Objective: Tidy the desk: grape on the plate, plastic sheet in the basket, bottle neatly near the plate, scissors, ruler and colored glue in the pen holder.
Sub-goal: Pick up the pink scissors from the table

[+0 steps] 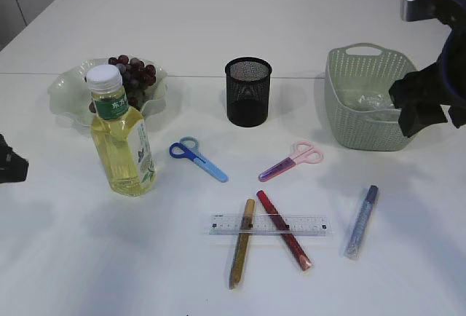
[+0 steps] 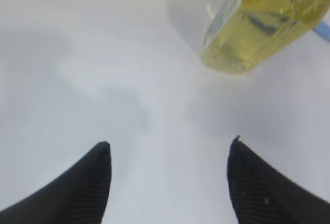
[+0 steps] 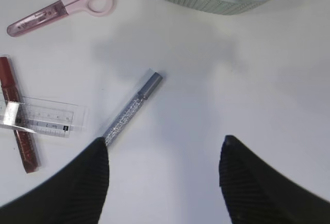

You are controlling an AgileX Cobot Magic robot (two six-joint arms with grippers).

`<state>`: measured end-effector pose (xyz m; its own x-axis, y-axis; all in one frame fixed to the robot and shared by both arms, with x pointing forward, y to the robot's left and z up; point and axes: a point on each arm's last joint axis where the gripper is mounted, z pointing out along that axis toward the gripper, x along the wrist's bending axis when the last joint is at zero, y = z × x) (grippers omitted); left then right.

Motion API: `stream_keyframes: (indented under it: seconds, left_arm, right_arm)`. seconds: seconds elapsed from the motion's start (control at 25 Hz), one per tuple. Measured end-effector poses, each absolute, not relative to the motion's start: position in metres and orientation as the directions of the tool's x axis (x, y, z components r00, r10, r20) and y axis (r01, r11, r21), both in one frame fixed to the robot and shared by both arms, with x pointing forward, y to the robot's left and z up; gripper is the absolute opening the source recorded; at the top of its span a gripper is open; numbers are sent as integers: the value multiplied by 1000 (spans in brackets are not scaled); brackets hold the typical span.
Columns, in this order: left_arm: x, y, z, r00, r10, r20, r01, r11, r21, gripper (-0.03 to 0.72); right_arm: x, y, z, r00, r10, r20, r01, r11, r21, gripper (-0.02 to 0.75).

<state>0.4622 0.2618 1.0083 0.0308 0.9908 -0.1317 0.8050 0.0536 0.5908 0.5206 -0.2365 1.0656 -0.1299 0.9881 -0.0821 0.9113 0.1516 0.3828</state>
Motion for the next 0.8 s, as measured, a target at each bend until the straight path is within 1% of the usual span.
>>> stream_keyframes:
  seconds: [0.2,0.32,0.4,0.6,0.8]
  left_arm:
    - [450,261,1014,9,991,-132,914,45,404,508]
    - [444,260,1017,-1,990,-138,948,45,316,506]
    - [442,259,1018,-6,989,-146,958,48,283,501]
    - [441,258,1020,-7,988,-156,959,51,277,472]
    - [444,258,1021,-6,987,-162,949,57,310,456]
  right_arm:
    - [522,-236,1066,-131,988,-77,904,151,401,523]
    - [524,-235,1067,-132,989,-69,892,149,427,523]
    - [525,-234,1067,-130,990,-57,890,142,433,523]
    - [523,-228,1067,-114,993,21,899,94,427,523]
    - [530,-218,1074,-82,988,129,913,22,408,524]
